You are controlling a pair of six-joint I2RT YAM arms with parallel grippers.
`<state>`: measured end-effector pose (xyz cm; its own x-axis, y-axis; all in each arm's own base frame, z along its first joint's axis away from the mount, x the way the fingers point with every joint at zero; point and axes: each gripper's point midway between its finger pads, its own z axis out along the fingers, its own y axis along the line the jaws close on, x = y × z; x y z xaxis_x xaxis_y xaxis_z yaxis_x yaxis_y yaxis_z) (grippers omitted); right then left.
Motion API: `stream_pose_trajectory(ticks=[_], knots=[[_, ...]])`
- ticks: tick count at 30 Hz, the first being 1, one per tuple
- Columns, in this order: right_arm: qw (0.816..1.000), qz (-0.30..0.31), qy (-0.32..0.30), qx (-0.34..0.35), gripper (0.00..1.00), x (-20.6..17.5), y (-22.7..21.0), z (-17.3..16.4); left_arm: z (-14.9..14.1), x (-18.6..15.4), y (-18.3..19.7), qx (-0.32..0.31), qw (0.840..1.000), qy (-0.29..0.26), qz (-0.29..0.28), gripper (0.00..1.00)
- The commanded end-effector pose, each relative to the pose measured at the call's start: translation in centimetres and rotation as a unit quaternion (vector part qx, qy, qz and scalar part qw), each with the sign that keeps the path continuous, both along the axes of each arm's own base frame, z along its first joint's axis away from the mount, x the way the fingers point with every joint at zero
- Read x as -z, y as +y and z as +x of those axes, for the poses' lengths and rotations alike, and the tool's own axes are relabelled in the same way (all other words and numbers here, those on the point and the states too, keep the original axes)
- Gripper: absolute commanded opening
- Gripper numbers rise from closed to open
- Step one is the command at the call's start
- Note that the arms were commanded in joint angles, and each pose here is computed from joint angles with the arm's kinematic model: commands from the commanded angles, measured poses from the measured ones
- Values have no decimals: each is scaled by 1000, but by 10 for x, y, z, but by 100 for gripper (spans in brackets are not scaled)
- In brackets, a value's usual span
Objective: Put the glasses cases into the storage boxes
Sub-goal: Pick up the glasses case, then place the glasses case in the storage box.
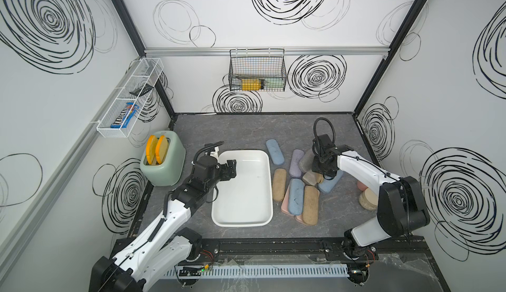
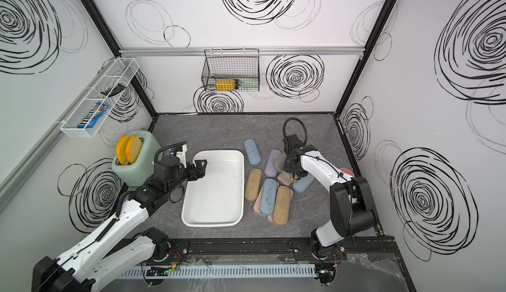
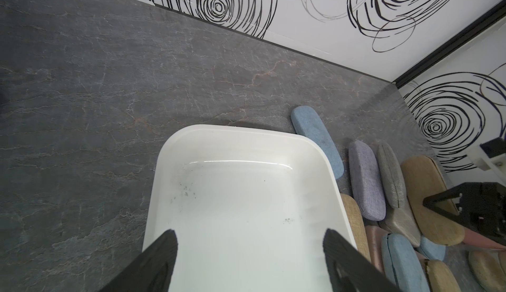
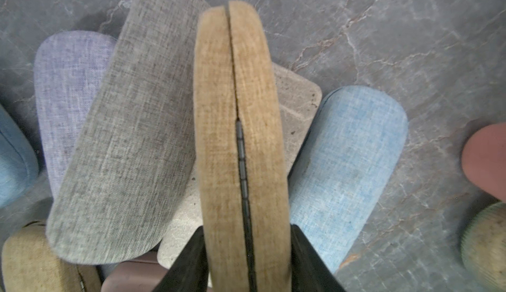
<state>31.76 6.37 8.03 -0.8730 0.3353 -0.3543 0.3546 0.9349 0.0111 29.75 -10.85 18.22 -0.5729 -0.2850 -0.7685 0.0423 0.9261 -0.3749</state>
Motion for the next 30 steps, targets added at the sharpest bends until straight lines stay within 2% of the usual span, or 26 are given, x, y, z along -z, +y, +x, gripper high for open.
stream_pose_trajectory(ticks=[1, 5, 9, 14, 19, 22, 23, 26, 30], knots=[[1000, -14, 0, 9, 42, -2, -9, -4, 4, -2, 7, -21, 1000, -1, 3, 88], [999, -26, -23, 0, 37, -25, -7, -1, 6, 4, 16, -42, 999, 11, 14, 89], [997, -33, -62, -22, 36, -65, 9, 4, 14, 19, 43, -92, 995, 40, 11, 93], [986, 26, -132, -100, 36, -123, 74, 5, 21, 29, 57, -114, 992, 57, -23, 99], [946, 152, -190, -213, 39, -161, 178, -12, 22, 35, 57, -112, 991, 69, -33, 100], [911, 246, -191, -270, 41, -165, 245, -28, 23, 39, 60, -120, 989, 74, -47, 100], [898, 276, -184, -289, 40, -161, 270, -34, 24, 40, 62, -124, 988, 75, -53, 100], [876, 326, -163, -316, 40, -144, 322, -46, 26, 40, 63, -123, 987, 75, -71, 100], [867, 368, -126, -312, 39, -110, 367, -55, 27, 42, 66, -129, 985, 79, -83, 98]])
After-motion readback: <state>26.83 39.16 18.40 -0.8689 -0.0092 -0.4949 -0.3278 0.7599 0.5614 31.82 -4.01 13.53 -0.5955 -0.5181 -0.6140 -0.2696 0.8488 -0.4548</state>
